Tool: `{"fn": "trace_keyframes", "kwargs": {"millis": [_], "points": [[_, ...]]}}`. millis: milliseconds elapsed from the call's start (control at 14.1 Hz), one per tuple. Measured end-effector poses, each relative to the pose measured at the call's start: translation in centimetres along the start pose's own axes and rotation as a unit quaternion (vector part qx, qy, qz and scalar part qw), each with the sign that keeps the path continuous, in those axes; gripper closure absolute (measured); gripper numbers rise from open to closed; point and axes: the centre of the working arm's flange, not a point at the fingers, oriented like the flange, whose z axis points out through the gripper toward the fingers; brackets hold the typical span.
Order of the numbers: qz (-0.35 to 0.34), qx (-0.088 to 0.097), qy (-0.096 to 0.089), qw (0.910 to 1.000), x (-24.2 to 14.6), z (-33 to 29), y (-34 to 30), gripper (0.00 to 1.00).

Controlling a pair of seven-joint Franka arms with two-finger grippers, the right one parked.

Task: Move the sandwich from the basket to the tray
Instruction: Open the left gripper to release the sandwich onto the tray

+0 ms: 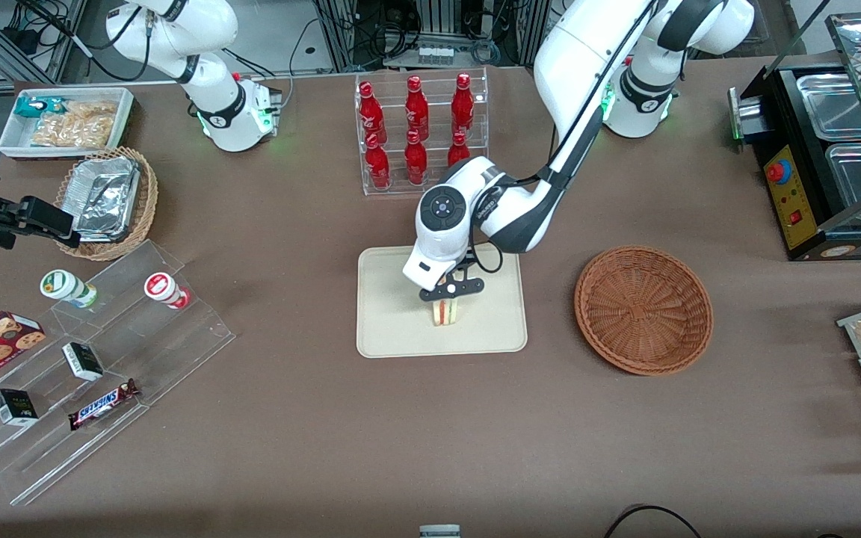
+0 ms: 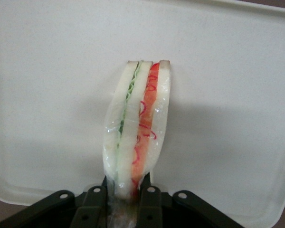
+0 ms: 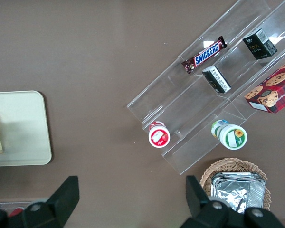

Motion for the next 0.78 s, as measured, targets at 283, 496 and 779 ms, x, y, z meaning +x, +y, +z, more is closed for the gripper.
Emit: {"fn": "trace_keyframes", "kwargs": {"millis": [283, 496, 779], "points": [[-0.003, -0.023, 0.014, 0.9996, 1.0, -2.6, 0.9, 0.29], [-0.004, -0.032, 0.023, 0.9992, 1.4, -6.0, 1.1, 0.01], [-0.024, -0.003, 0.023, 0.9994, 2.9, -13.5, -2.5, 0.0]]}}
